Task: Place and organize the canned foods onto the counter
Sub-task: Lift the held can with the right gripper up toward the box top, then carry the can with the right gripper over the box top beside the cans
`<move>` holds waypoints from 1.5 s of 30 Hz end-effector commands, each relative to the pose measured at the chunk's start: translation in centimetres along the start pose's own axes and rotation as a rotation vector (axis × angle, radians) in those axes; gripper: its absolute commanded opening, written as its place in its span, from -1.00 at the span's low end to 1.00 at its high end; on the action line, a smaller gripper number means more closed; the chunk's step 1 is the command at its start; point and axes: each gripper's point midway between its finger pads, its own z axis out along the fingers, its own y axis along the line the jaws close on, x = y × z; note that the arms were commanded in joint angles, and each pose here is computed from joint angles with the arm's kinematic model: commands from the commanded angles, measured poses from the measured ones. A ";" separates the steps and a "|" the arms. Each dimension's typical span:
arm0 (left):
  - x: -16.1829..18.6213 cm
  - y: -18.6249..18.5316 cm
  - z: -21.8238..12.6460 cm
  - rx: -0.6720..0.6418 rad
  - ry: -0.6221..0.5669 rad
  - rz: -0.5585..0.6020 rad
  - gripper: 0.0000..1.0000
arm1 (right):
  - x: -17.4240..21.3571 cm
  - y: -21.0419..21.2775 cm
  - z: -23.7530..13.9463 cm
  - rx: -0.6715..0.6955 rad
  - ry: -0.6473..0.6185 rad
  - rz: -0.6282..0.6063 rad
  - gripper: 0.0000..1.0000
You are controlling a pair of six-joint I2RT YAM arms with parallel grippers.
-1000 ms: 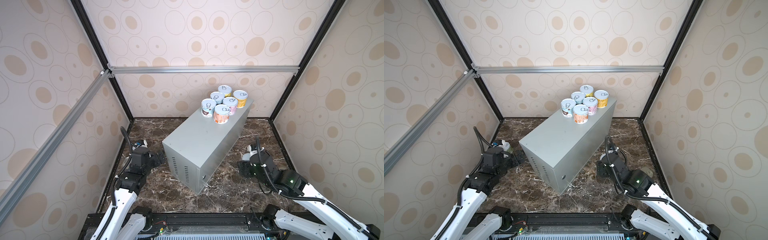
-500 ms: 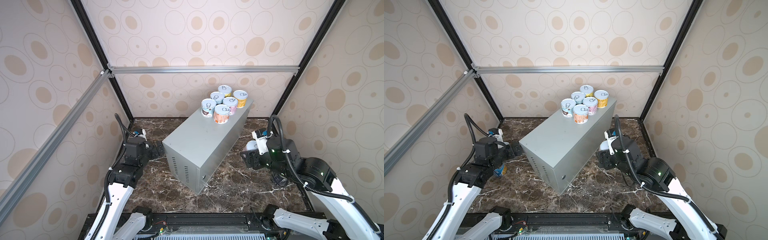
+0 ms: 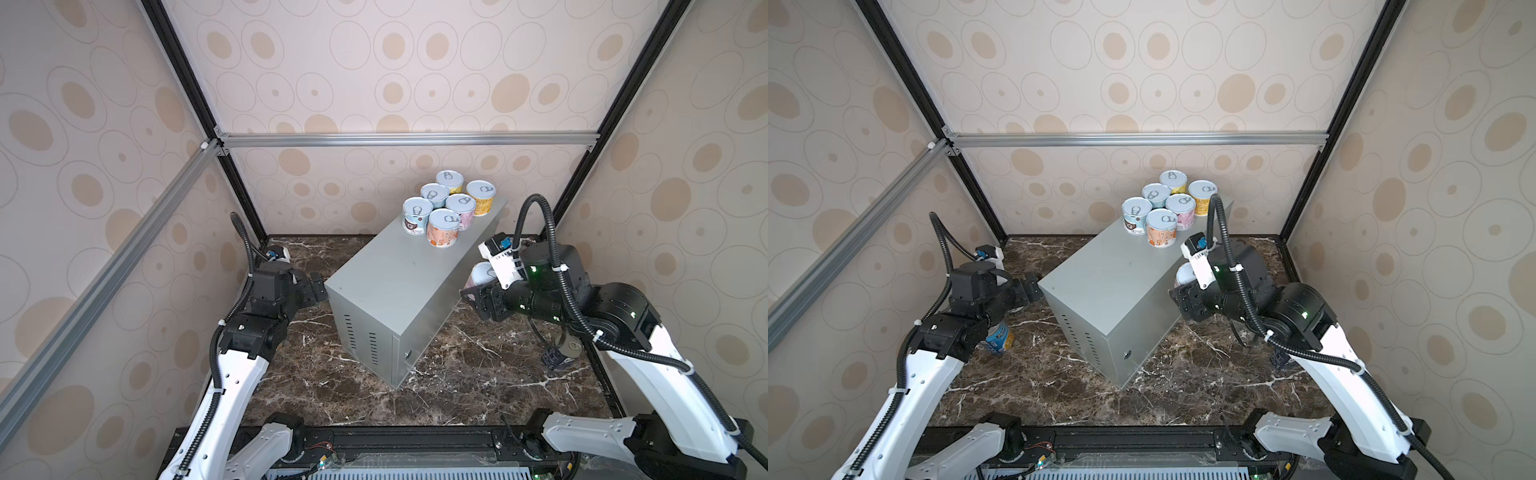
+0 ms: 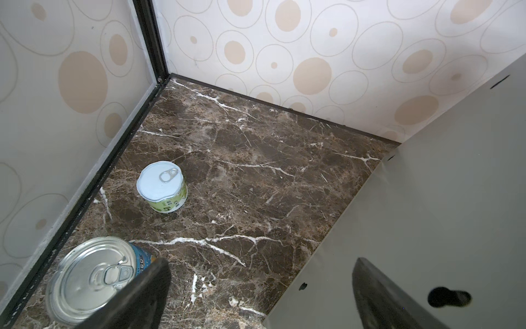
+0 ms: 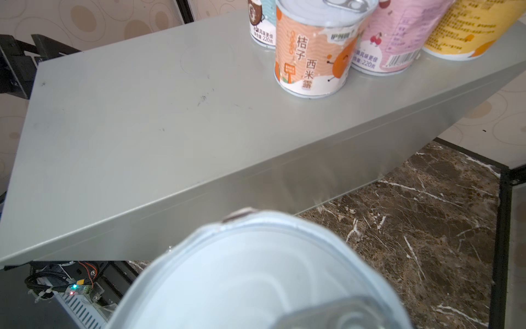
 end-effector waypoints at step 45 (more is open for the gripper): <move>1.4 0.0 5.0 -0.008 -0.029 0.001 0.99 | -9.6 4.3 10.8 -0.076 0.001 -0.144 -0.03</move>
